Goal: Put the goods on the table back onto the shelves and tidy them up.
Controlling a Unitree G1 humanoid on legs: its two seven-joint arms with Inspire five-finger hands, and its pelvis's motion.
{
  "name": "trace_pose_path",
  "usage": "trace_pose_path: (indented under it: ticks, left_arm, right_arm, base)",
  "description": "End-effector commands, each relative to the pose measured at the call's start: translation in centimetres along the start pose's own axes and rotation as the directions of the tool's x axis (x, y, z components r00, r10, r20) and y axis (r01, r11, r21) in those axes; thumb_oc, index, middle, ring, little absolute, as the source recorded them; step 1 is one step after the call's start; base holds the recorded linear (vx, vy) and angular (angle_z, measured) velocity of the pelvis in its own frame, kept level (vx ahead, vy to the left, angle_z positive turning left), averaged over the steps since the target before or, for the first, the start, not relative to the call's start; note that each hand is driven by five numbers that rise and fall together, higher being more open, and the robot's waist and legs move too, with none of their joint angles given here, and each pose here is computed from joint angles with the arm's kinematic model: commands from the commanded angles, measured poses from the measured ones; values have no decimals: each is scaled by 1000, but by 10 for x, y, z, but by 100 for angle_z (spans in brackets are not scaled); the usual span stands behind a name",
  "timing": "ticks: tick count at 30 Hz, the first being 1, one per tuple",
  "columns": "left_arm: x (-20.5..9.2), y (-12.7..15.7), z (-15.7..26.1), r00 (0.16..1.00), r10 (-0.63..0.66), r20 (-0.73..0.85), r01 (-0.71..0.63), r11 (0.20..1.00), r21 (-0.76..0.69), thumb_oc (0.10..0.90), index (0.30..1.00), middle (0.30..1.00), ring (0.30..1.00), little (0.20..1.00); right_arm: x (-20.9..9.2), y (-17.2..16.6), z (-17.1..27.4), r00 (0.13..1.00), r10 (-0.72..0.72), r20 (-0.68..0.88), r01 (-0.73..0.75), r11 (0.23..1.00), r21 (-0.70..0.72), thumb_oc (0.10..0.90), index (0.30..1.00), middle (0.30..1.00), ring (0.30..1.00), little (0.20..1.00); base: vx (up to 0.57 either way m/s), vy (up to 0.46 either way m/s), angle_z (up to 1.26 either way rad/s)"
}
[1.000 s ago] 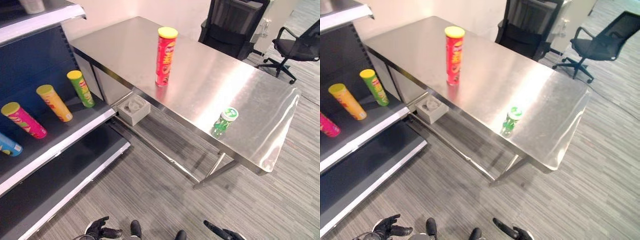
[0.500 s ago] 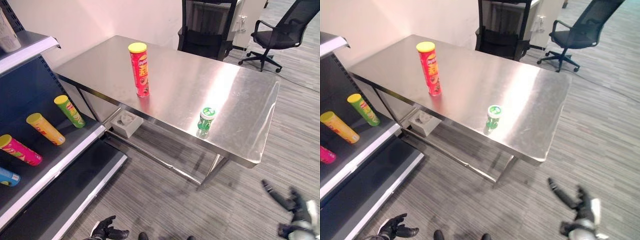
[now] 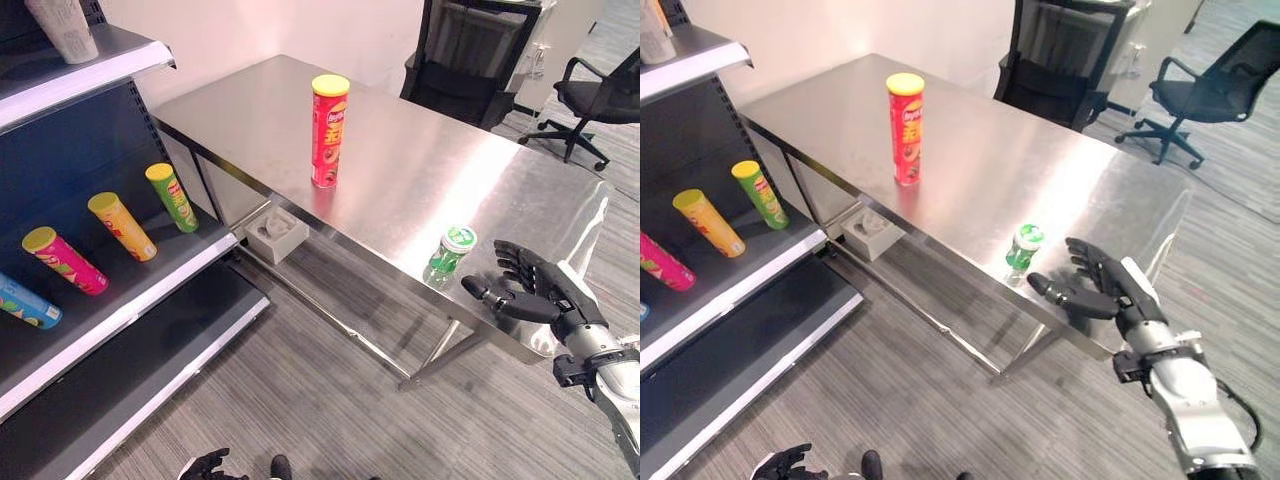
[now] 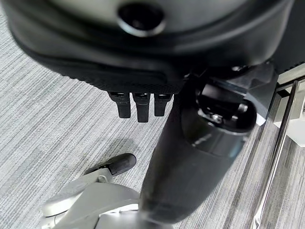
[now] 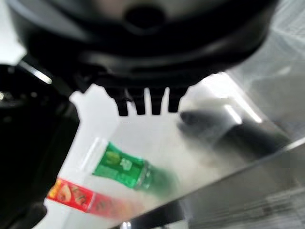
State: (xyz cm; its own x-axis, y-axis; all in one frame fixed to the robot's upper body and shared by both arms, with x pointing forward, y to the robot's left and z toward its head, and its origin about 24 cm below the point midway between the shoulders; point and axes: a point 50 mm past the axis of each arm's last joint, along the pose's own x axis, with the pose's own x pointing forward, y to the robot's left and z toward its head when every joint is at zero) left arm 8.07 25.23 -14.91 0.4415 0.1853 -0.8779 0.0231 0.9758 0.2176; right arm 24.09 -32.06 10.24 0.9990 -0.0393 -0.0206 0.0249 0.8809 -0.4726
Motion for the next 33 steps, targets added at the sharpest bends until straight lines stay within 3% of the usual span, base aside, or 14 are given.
trace_pose_path:
  ticks: [1, 12, 22, 31, 32, 33]
  left_arm:
    - [4, 8, 13, 999, 16, 40, -18, 999, 33, 800, 900, 900, 900, 900]
    - [3, 6, 11, 999, 34, 41, -36, 997, 72, 800, 900, 900, 900, 900]
    - [1, 8, 12, 998, 41, 55, -46, 995, 85, 800, 900, 900, 900, 900]
    - [0, 10, 10, 996, 60, 60, -65, 994, 84, 800, 900, 900, 900, 900]
    - [0, 9, 11, 996, 62, 60, -67, 994, 83, 800, 900, 900, 900, 900]
    - [0, 9, 11, 996, 62, 60, -67, 994, 82, 800, 900, 900, 900, 900]
  right_arm:
    - [12, -38, 58, 954, -158, 256, 195, 973, -125, 800, 900, 900, 900, 900]
    - [19, -40, 61, 910, -295, 292, 372, 892, -258, 800, 900, 900, 900, 900]
    - [28, -26, 65, 917, -259, 303, 346, 894, -285, 800, 900, 900, 900, 900]
    - [37, -22, 60, 925, -255, 281, 358, 833, -422, 800, 900, 900, 900, 900]
    - [38, -21, 59, 925, -256, 282, 362, 822, -441, 527, 491, 491, 491, 491]
    - [38, -21, 59, 925, -256, 282, 362, 822, -441, 400, 300, 300, 300, 300]
  base:
    - [38, 6, 7]
    - [24, 2, 9]
    - [11, -1, 1]
    - [13, -3, 5]
    - [0, 0, 0]
    - [0, 0, 0]
